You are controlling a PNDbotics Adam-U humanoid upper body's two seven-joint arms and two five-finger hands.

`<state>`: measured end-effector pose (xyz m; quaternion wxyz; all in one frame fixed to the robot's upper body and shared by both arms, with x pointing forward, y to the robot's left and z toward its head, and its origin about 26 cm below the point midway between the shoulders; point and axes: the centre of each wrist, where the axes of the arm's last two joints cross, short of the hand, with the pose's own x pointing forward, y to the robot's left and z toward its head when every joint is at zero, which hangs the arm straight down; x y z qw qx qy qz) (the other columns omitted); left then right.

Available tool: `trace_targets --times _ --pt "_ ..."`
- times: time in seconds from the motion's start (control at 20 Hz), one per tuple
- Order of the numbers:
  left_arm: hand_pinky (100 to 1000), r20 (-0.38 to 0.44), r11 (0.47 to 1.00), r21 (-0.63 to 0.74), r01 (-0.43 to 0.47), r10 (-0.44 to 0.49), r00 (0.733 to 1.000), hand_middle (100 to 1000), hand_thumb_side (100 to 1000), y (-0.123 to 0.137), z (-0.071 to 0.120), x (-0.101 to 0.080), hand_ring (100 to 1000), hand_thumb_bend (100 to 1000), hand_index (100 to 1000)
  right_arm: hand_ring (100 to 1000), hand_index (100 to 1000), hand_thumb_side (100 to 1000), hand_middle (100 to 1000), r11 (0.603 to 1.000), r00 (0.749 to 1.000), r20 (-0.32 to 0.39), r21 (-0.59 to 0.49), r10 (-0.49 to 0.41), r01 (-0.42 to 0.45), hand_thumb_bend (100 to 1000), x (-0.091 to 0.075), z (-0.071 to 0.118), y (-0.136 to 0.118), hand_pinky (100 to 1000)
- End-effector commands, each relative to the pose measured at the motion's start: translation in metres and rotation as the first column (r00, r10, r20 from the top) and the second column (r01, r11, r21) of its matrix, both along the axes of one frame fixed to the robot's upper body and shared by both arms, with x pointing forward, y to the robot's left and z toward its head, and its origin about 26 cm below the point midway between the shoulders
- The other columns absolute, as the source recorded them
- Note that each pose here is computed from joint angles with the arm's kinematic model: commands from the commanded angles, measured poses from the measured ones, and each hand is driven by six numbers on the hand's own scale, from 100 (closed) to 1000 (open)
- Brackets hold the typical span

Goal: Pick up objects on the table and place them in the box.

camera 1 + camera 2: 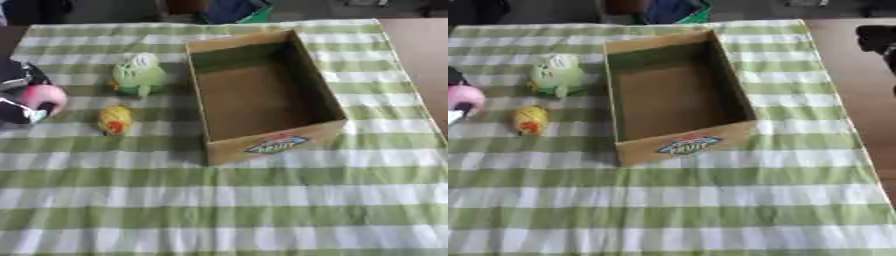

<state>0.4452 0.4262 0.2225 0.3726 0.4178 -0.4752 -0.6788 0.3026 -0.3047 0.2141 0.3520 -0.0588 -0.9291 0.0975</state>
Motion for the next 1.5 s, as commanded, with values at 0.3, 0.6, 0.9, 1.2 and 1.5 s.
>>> trace_targets --times 0.3,0.6,0.9,1.2,1.5 --pt "393 0.060 0.997 -0.069 0.026 -0.022 0.998 509 246 0.000 0.021 -0.003 577 100 656 760 877 993 489 1.000 1.000 0.011 0.001 -0.003 0.003 115 -0.003 0.005 -0.002 809" --pt "354 0.097 0.990 -0.137 0.046 -0.032 0.995 467 251 -0.006 0.031 -0.004 538 100 603 760 876 995 489 1.000 1.000 0.010 0.004 -0.003 0.003 112 -0.003 0.006 -0.001 808" --pt "336 0.166 0.984 -0.159 0.086 -0.059 0.984 447 259 -0.018 0.049 -0.005 521 100 577 760 876 998 490 1.000 1.000 0.010 0.008 -0.003 0.003 106 -0.004 0.006 0.000 808" --pt "342 0.267 0.972 -0.174 0.161 -0.110 0.957 440 271 -0.042 0.070 -0.003 518 100 567 761 876 1000 491 1.000 1.000 0.009 0.015 -0.005 0.005 101 -0.004 0.006 0.000 807" --pt "345 0.368 0.947 -0.187 0.260 -0.177 0.913 436 279 -0.076 0.089 -0.001 519 100 562 758 875 998 490 1.000 1.000 0.009 0.022 -0.007 0.007 100 -0.004 0.006 0.001 807"
